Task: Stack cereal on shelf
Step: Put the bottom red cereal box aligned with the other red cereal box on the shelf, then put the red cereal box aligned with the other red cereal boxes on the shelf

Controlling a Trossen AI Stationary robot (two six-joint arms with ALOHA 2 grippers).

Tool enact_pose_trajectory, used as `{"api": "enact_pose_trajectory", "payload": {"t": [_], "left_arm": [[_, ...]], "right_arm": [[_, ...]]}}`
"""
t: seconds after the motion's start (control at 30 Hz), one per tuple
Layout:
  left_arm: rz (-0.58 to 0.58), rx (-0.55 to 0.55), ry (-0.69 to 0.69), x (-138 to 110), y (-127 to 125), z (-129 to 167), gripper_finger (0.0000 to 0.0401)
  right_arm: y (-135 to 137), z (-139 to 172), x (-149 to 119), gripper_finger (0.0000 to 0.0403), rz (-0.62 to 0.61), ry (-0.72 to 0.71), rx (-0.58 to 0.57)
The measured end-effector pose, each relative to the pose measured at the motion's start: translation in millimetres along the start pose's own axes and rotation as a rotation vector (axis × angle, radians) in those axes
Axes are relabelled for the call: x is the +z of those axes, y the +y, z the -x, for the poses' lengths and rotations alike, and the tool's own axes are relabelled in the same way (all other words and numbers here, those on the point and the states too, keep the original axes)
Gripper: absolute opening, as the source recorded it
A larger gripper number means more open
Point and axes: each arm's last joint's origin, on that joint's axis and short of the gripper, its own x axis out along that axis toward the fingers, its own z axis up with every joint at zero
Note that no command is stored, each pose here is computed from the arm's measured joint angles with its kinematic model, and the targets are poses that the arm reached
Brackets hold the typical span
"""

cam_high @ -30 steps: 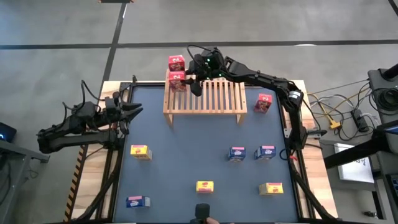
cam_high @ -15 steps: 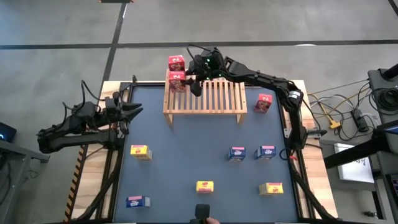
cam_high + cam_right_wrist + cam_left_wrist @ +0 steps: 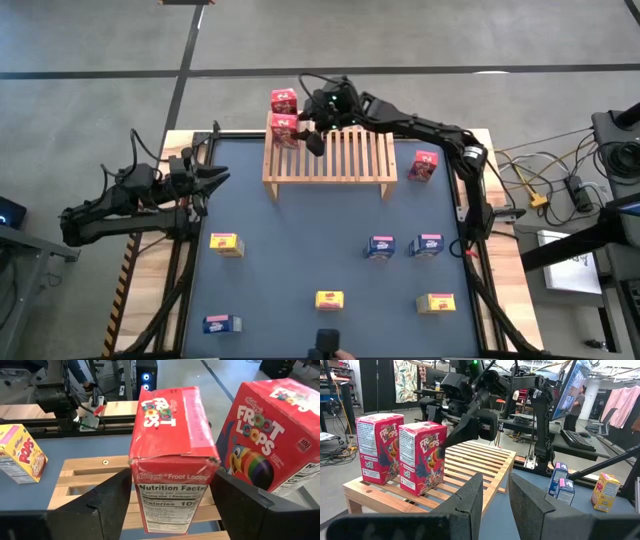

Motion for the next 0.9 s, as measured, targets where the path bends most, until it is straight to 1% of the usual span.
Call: {"api": "enact_pose_trajectory", "payload": {"t": [0.13,0.27,0.47,0.53,0.7,0.8,0.9], "left_arm": [[0.000,0.000,0.000,0,0,0,0.0076],[0.000,0.000,0.000,0,0,0,0.0076],[0.000,0.000,0.000,0,0,0,0.0076],[0.003,0.000,0.001,0,0,0,0.0076],[0.003,0.000,0.001,0,0,0,0.0076],[0.003,0.000,0.001,0,0,0,0.0076],[0.013,0.000,0.001,0,0,0,0.0076]], "right_arm": [[2,8,3,0.0266,0.005,0.020,-0.003],[6,23,11,0.0267,0.020,0.038,-0.014],[13,51,19,0.0266,0.068,0.117,-0.077],[14,65,22,0.0267,0.078,0.150,-0.100],[16,108,31,0.0267,0.073,0.178,-0.126],[18,132,28,0.0265,0.063,0.176,-0.149],[21,157,17,0.0260,0.036,0.185,-0.174]]}}
